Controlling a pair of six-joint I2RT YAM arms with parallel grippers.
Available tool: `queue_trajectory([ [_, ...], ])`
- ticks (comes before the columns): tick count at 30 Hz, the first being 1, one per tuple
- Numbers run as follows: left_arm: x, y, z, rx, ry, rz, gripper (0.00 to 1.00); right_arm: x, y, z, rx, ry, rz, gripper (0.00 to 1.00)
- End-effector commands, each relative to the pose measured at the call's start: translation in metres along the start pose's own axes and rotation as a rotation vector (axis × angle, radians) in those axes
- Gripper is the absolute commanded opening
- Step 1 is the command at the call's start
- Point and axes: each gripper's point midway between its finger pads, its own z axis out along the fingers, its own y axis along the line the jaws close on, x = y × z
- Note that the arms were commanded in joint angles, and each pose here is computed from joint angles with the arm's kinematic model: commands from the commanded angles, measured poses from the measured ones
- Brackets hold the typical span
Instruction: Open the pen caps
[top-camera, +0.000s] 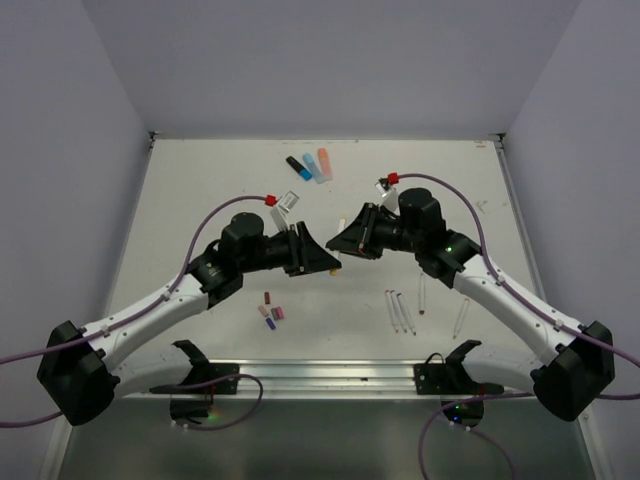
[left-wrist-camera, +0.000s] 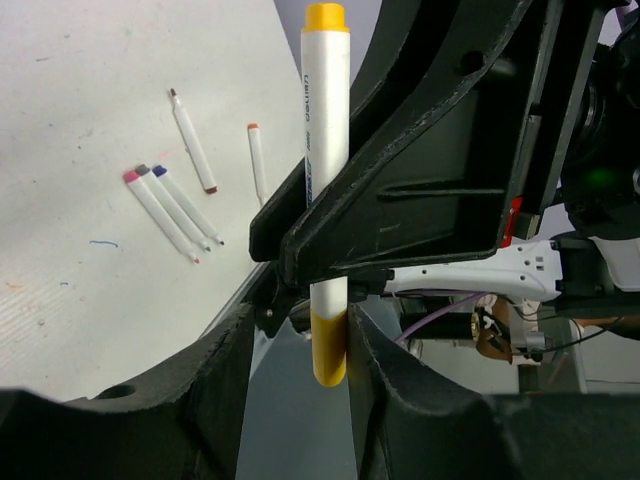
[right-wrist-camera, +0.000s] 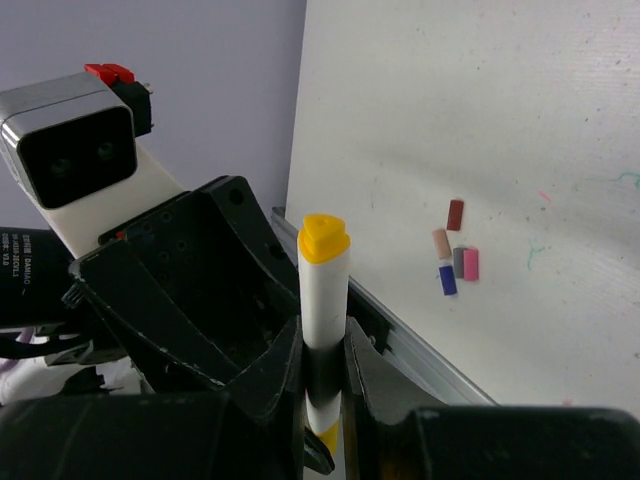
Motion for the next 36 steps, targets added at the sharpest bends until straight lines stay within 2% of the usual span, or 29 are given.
queue_trajectory([
  [1,-0.006,-0.026,0.002,0.085,0.003,0.071,0.42,-0.012,0.028,-0.011,-0.079,-0.067,-0.017,0.00],
  [3,-0.002,-0.025,0.003,0.091,0.018,0.071,0.32,-0.011,0.029,-0.013,-0.086,-0.067,-0.016,0.00],
  [4,-0.002,-0.028,0.003,0.108,0.018,0.072,0.20,-0.010,0.029,-0.014,-0.085,-0.065,-0.015,0.00],
  [6,0.000,-0.035,0.003,0.162,0.022,0.076,0.04,-0.010,0.029,-0.014,-0.088,-0.066,-0.016,0.00],
  [7,0.001,-0.040,0.001,0.198,0.025,0.082,0.00,-0.009,0.028,-0.014,-0.085,-0.066,-0.015,0.00],
  [13,0.022,-0.080,-0.021,0.503,0.100,0.100,0.00,-0.007,0.042,-0.012,-0.200,-0.030,-0.059,0.00],
  [18,0.033,-0.105,-0.055,0.712,0.087,0.088,0.00,-0.022,0.058,-0.024,-0.325,-0.058,-0.118,0.00],
  [21,0.039,-0.107,-0.067,0.766,0.084,0.079,0.00,-0.033,0.058,-0.032,-0.363,-0.087,-0.105,0.00],
  [25,0.047,-0.097,-0.068,0.743,0.094,0.062,0.00,-0.042,0.057,-0.038,-0.375,-0.106,-0.096,0.00],
  [26,0.047,-0.092,-0.065,0.717,0.097,0.056,0.00,-0.042,0.049,-0.037,-0.338,-0.099,-0.085,0.00],
  [28,0.046,-0.059,-0.039,0.499,0.113,0.037,0.00,-0.054,0.027,-0.034,-0.191,-0.149,-0.139,0.00],
  [29,0.018,-0.063,-0.028,0.386,0.008,0.063,0.00,-0.047,0.004,-0.038,-0.037,-0.103,-0.093,0.00],
  [30,0.034,0.006,-0.017,0.043,0.078,0.037,0.00,-0.045,-0.016,-0.037,0.073,-0.090,-0.093,0.00],
  [31,0.029,0.029,-0.020,-0.115,0.059,0.031,0.00,-0.054,-0.046,-0.042,0.232,-0.133,-0.136,0.00],
  [32,0.019,0.061,-0.031,-0.343,0.012,0.013,0.00,-0.048,-0.078,-0.051,0.400,-0.106,-0.112,0.00],
  [35,0.007,0.094,-0.053,-0.564,-0.079,0.010,0.00,-0.028,-0.131,-0.070,0.631,-0.012,-0.119,0.00],
  [36,0.005,0.100,-0.057,-0.594,-0.100,0.008,0.00,-0.023,-0.145,-0.073,0.684,0.011,-0.116,0.00],
])
